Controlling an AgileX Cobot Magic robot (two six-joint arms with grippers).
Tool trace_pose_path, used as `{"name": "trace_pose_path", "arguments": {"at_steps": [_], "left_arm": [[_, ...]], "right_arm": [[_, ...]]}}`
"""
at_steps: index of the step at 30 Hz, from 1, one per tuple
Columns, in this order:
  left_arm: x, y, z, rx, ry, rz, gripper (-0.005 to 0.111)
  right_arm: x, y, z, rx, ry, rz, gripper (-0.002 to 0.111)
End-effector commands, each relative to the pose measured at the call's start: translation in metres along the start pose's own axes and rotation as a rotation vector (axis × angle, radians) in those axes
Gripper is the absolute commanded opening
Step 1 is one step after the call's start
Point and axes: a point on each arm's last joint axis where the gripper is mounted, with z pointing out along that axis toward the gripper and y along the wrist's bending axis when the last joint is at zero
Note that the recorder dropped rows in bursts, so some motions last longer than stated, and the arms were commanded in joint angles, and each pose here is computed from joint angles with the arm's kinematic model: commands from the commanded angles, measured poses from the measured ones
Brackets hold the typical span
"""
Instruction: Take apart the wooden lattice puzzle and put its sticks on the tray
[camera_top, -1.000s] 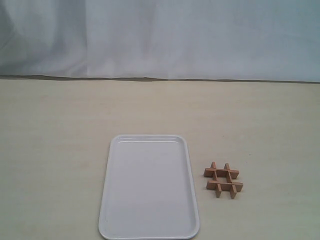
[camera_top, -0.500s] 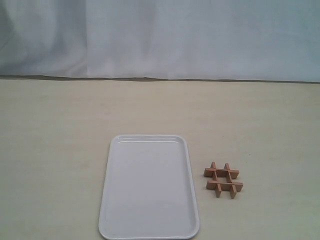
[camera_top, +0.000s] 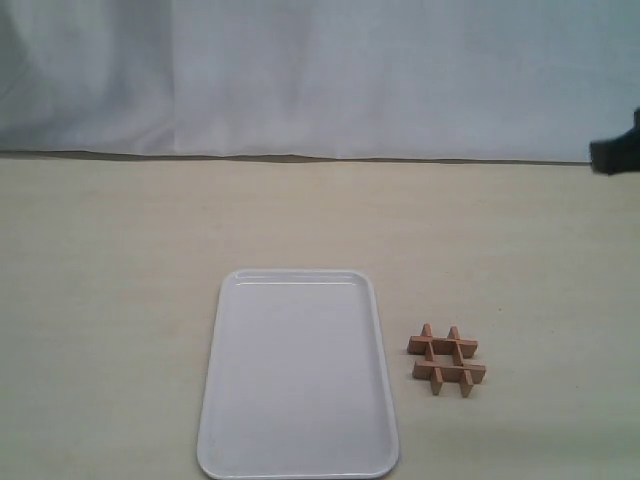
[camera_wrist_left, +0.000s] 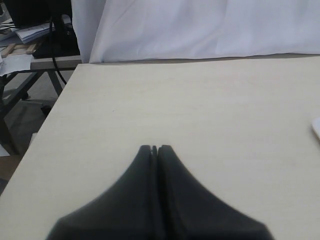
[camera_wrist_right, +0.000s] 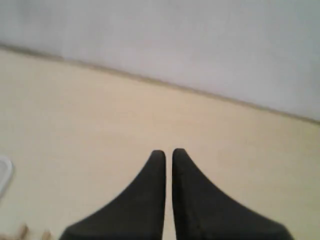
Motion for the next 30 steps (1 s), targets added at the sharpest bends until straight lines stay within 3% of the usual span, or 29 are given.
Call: {"name": "trace_pose_path", "arguments": {"at_steps": [1, 8, 17, 22, 26, 30], "left_arm": [[-0.001, 0.0, 0.0, 0.0, -0.017, -0.002, 0.0], [-0.001, 0.0, 0.0, 0.0, -0.017, -0.002, 0.0], [-0.001, 0.0, 0.0, 0.0, -0.017, -0.002, 0.0], [-0.001, 0.0, 0.0, 0.0, -0.017, -0.002, 0.0], [-0.001, 0.0, 0.0, 0.0, -0.017, -0.002, 0.0], [-0.001, 0.0, 0.0, 0.0, -0.017, -0.002, 0.0]], "right_arm": [[0.017, 0.019, 0.043, -0.122, 0.318, -0.137, 0.005], [0.049, 0.055, 0.085, -0.442, 0.557, -0.314, 0.005], [0.058, 0.067, 0.096, -0.538, 0.582, -0.409, 0.005], [0.074, 0.095, 0.096, -0.643, 0.553, -0.716, 0.005], [0.1, 0.101, 0.101, -0.64, 0.54, -0.997, 0.005], [0.116, 0.105, 0.111, -0.653, 0.527, -1.079, 0.005]]}}
